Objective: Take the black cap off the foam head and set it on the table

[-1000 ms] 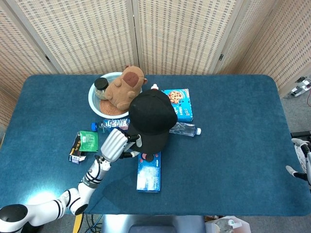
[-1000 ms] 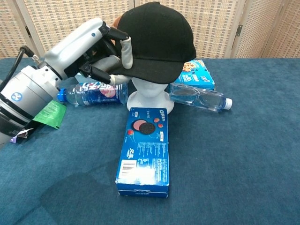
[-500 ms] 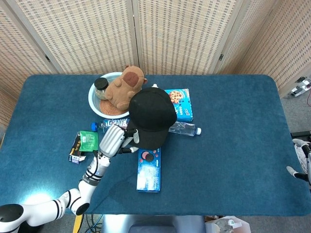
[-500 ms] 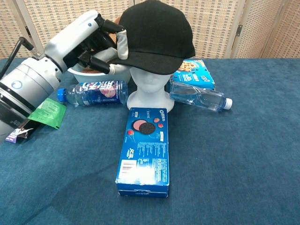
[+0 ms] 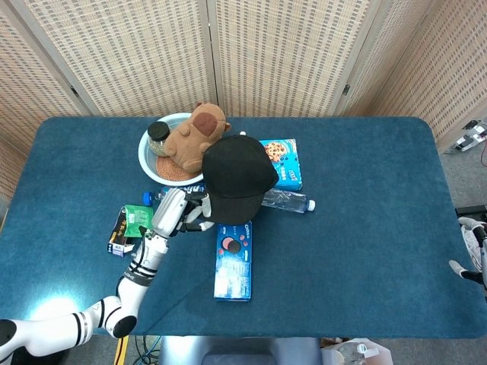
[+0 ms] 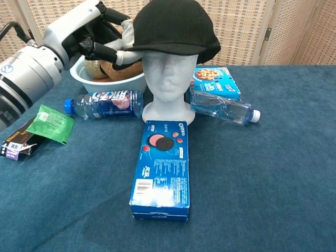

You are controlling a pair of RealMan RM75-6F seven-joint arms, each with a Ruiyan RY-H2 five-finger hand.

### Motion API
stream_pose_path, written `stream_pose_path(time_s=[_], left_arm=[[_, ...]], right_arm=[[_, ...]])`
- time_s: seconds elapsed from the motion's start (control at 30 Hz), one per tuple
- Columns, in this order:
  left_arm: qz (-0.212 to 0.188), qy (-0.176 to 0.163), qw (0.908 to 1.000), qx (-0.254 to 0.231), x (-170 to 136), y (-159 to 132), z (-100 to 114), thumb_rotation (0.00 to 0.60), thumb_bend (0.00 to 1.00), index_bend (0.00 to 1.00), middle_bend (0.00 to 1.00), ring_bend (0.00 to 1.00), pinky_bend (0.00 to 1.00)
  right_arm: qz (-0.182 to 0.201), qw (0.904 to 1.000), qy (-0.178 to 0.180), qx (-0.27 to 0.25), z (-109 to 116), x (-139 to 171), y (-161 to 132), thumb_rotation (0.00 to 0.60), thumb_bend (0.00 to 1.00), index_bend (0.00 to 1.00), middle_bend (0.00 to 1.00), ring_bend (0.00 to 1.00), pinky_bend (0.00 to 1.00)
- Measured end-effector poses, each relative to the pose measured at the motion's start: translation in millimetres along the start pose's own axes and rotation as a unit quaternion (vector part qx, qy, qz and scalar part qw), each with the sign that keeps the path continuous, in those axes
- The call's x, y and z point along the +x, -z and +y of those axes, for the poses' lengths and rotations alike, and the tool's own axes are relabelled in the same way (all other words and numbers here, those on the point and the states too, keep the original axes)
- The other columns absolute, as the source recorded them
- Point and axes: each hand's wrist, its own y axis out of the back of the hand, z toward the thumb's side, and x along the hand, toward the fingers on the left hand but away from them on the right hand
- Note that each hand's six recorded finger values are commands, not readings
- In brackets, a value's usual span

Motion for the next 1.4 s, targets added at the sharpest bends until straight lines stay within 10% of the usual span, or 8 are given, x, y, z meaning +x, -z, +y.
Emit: stream_pose_path(time_s=[1.4], left_arm=[[-0.055, -0.144, 0.9871, 0.042, 84, -47, 60, 0.600, 0.26, 0.74, 1.00, 1.00, 1.00]], right_arm=[[-0.002, 1.0000, 0.005, -0.002, 4, 4, -1, 0.600, 0.05, 0.28, 0.32, 0.25, 0.29]])
